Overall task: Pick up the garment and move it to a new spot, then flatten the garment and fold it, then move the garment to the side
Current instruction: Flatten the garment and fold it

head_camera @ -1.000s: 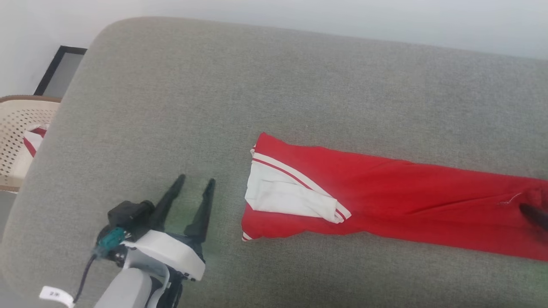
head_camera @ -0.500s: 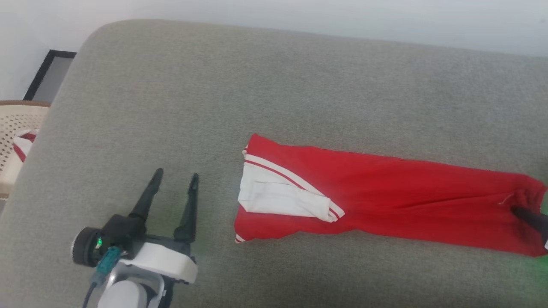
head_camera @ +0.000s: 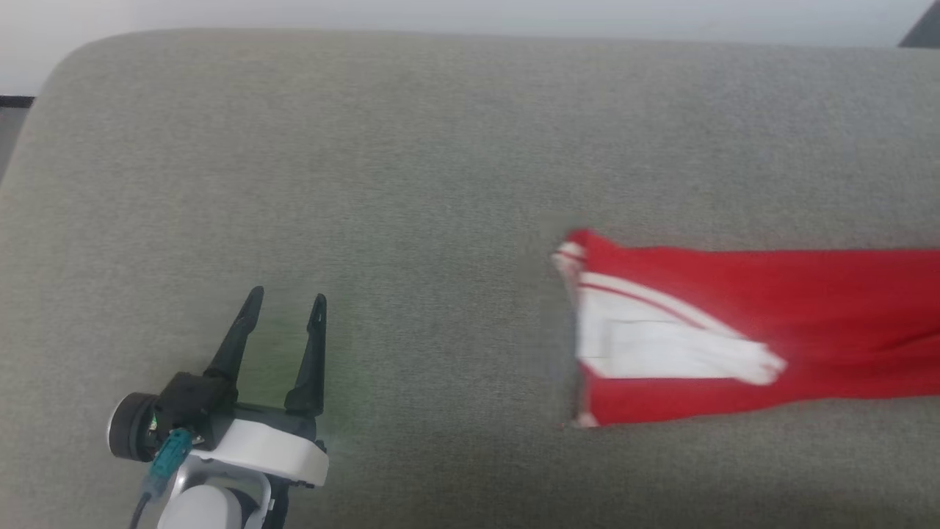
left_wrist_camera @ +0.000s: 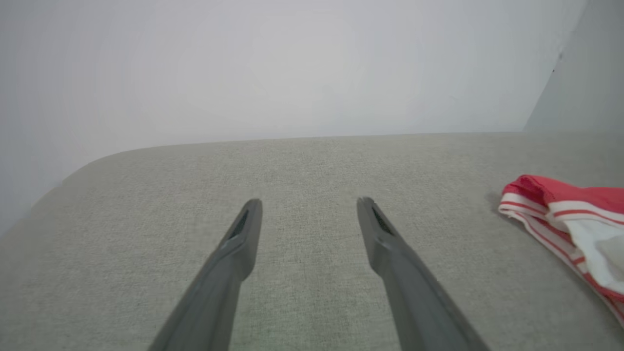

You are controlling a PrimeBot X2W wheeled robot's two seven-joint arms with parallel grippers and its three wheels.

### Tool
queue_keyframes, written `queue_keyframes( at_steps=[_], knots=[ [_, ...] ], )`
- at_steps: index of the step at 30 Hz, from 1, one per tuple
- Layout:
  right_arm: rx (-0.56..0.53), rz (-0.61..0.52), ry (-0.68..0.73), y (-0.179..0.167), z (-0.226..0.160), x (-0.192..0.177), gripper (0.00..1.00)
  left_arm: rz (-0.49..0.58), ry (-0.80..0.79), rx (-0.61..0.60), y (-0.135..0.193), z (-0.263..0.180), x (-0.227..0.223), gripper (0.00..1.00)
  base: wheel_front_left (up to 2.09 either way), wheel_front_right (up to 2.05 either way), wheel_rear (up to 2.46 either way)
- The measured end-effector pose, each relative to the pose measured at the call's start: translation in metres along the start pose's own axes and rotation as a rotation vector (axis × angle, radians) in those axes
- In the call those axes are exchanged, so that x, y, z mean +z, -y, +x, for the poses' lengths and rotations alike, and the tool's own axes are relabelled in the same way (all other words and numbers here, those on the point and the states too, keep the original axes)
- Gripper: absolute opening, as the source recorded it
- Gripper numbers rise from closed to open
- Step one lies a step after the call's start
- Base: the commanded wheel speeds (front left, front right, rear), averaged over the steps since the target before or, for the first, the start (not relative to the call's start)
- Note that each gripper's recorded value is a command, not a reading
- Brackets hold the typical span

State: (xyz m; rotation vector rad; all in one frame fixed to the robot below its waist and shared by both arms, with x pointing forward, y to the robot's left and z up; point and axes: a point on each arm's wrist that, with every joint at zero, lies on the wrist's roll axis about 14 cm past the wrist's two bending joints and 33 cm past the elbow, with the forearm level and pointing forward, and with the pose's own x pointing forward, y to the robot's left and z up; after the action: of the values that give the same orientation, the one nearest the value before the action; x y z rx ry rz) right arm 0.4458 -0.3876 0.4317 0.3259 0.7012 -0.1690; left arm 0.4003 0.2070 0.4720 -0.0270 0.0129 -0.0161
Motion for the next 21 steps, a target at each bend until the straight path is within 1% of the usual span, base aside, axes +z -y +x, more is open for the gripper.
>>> queue_keyframes(
  at_steps=[2, 4, 6, 9, 12, 14, 15, 19, 21],
  knots=[
    [-0.054, 0.033, 0.042, 0.023, -0.009, 0.014, 0.0, -0.007, -0.01, -0.011, 0.004, 0.003, -0.004, 1.0, 0.0, 0.0, 0.0],
    [-0.078, 0.037, 0.06, 0.033, -0.016, 0.021, 0.0, -0.014, -0.02, -0.017, 0.007, 0.004, -0.008, 1.0, 0.0, 0.0, 0.0],
    [-0.065, 0.033, 0.064, 0.03, -0.018, 0.022, 0.0, -0.018, -0.017, -0.025, 0.009, 0.007, -0.008, 1.0, 0.0, 0.0, 0.0],
    [0.005, -0.016, 0.011, 0.006, -0.017, 0.005, 0.0, -0.022, -0.007, -0.03, 0.011, 0.009, -0.004, 1.0, 0.0, 0.0, 0.0],
    [0.126, -0.082, -0.045, -0.036, -0.015, -0.015, 0.0, -0.027, -0.005, -0.04, 0.015, 0.008, -0.003, 1.0, 0.0, 0.0, 0.0],
    [0.237, -0.119, -0.066, -0.076, -0.016, -0.023, 0.0, -0.031, -0.005, -0.045, 0.018, 0.007, -0.003, 1.0, 0.0, 0.0, 0.0],
    [0.284, -0.157, -0.083, -0.093, -0.018, -0.03, 0.0, -0.031, -0.005, -0.045, 0.018, 0.007, -0.003, 1.0, 0.0, 0.0, 0.0],
    [0.489, -0.262, -0.157, -0.167, -0.03, -0.059, 0.0, -0.042, -0.002, -0.035, 0.016, 0.003, -0.001, 1.0, 0.0, 0.0, 0.0],
    [0.573, -0.311, -0.186, -0.197, -0.038, -0.071, 0.0, -0.05, -0.001, -0.029, 0.015, 0.001, -0.001, 1.0, 0.0, 0.0, 0.0]
  ],
)
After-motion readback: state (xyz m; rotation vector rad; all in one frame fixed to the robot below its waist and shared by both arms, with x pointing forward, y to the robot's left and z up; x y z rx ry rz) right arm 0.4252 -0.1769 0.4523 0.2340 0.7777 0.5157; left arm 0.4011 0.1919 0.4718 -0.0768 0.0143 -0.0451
